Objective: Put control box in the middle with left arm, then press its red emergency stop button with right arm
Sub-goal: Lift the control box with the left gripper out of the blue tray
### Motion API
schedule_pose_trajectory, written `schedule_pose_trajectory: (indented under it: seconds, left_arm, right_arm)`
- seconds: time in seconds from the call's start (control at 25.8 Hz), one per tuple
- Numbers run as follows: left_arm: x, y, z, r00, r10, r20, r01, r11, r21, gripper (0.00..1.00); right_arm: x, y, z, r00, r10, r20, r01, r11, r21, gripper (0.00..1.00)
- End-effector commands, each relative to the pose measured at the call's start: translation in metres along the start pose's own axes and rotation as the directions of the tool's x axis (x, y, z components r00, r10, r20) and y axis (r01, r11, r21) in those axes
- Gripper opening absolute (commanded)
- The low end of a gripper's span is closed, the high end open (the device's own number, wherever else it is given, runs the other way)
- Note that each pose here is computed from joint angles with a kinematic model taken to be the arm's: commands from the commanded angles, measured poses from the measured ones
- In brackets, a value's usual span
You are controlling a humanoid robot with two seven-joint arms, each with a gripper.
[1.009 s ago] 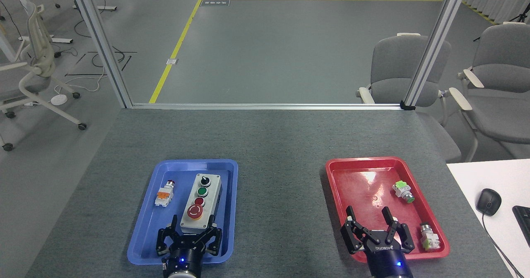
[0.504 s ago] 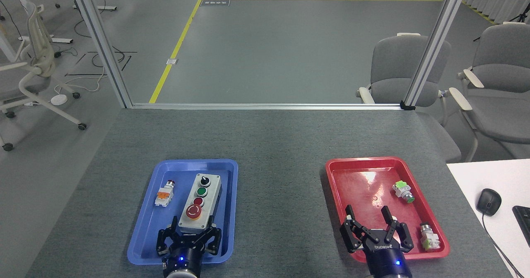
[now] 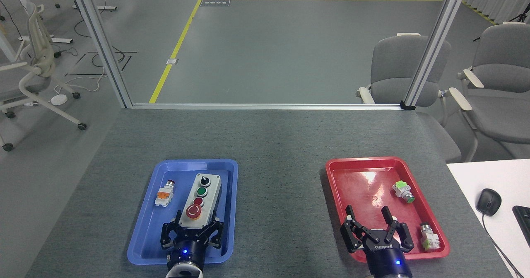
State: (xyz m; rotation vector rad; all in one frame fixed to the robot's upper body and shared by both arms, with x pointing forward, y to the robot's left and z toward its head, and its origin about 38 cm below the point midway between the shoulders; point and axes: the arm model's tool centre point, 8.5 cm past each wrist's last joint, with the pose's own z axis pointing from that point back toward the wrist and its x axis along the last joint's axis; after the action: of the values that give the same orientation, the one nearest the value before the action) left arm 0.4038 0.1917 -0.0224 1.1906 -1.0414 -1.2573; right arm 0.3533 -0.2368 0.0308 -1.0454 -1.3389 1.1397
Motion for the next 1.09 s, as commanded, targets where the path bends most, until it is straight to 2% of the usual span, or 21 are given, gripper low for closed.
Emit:
schedule_pose_trajectory:
  seconds: [0.0,0.16,0.31,0.35,0.47,0.5,0.54,0.74,0.89,1.05]
  left_arm:
    - [0.002,0.001,-0.002,1.0,0.021,0.021,-0.021,1.0,-0.004,0.99]
    - [0.0,-0.009,-0.003,1.0,0.018,0.019,-0.018,0.999,-0.039,0.92]
    - [-0.002,-0.012,-0.006,1.0,0.012,0.026,-0.01,0.999,-0.051,0.75]
    - [-0.002,-0.012,-0.006,0.999,0.013,0.034,-0.011,0.999,-0.05,0.66]
    - [0.001,-0.011,-0.007,0.997,0.02,0.07,-0.017,0.999,-0.05,0.18]
    - [0.001,-0.009,-0.008,0.997,0.022,0.076,-0.019,0.999,-0.044,0.05]
    - [0.001,-0.006,-0.009,0.997,0.024,0.079,-0.021,0.999,-0.037,0.0]
    - [-0.005,0.014,-0.02,0.997,0.04,0.072,-0.04,0.999,0.008,0.0]
    - [-0.039,0.052,-0.026,0.997,0.057,0.054,-0.062,0.992,0.111,0.0]
    - [-0.029,0.064,-0.023,0.996,0.049,0.074,-0.059,0.989,0.139,0.0]
  right_arm:
    - [-0.001,0.0,0.0,1.0,-0.002,-0.001,0.002,1.0,0.0,0.98]
    - [-0.002,0.0,0.0,1.0,-0.002,-0.002,0.002,1.0,-0.001,0.98]
    - [-0.001,0.0,0.0,1.0,-0.004,0.001,0.004,1.0,-0.001,0.98]
    - [-0.001,0.0,0.0,1.0,-0.004,0.001,0.004,1.0,-0.001,0.98]
    - [-0.002,0.0,0.001,1.0,-0.003,-0.003,0.003,1.0,0.0,0.98]
    - [-0.002,0.0,0.001,1.0,-0.003,-0.003,0.003,1.0,0.0,0.98]
    - [-0.002,0.0,0.001,1.0,-0.003,-0.003,0.003,1.0,0.0,0.98]
    - [-0.002,0.0,0.001,1.0,-0.003,-0.003,0.003,1.0,0.0,0.98]
    - [-0.002,0.0,0.001,1.0,-0.003,-0.003,0.003,1.0,0.0,0.98]
    - [-0.002,0.0,0.001,1.0,-0.003,-0.004,0.003,1.0,-0.001,0.98]
